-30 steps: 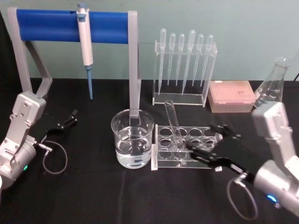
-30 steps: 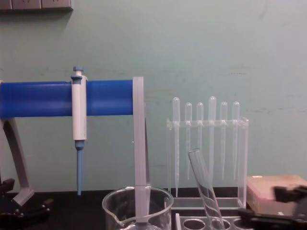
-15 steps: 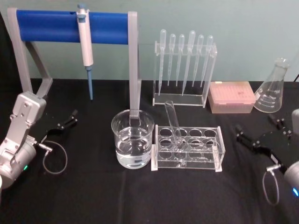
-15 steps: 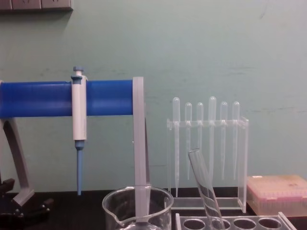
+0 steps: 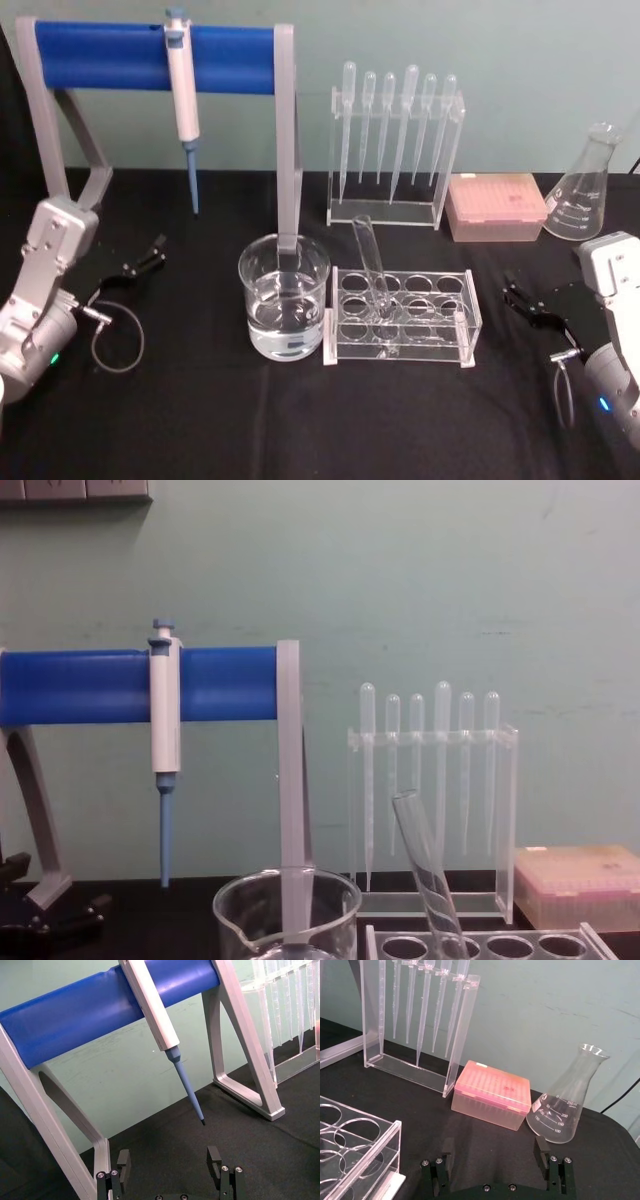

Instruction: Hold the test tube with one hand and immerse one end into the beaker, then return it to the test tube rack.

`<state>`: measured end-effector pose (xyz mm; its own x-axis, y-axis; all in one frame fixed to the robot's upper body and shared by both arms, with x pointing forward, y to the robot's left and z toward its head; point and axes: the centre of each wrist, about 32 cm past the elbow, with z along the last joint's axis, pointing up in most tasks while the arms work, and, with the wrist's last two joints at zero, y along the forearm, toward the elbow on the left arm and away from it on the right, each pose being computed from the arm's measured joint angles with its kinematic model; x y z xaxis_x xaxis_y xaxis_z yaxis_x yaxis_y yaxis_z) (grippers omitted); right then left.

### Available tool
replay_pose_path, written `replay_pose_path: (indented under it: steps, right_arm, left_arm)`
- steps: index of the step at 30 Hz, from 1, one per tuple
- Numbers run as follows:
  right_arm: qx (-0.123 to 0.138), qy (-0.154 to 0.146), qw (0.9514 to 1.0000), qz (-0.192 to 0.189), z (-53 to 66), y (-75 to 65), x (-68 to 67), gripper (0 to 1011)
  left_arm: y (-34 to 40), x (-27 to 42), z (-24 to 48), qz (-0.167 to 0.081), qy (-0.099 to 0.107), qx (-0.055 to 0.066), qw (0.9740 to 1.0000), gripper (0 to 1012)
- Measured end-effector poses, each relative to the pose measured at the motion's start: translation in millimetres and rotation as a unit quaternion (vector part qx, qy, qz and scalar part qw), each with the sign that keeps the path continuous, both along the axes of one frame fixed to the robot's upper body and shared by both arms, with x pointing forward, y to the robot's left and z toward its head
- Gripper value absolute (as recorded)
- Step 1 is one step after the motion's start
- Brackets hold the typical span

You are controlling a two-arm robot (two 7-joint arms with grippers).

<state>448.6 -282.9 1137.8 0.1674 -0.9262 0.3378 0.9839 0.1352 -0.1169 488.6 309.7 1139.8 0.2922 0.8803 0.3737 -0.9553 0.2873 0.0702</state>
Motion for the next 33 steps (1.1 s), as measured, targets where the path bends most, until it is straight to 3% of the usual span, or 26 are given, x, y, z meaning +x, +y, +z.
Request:
replay_pose_path:
  steps: [33]
  right_arm:
    - [0.004, -0.002, 1.0, 0.002, 2.9, -1.6, -2.4, 1000]
  left_arm:
    - [0.0, 0.0, 0.0, 0.0, 0.0, 0.0, 1.0, 1000]
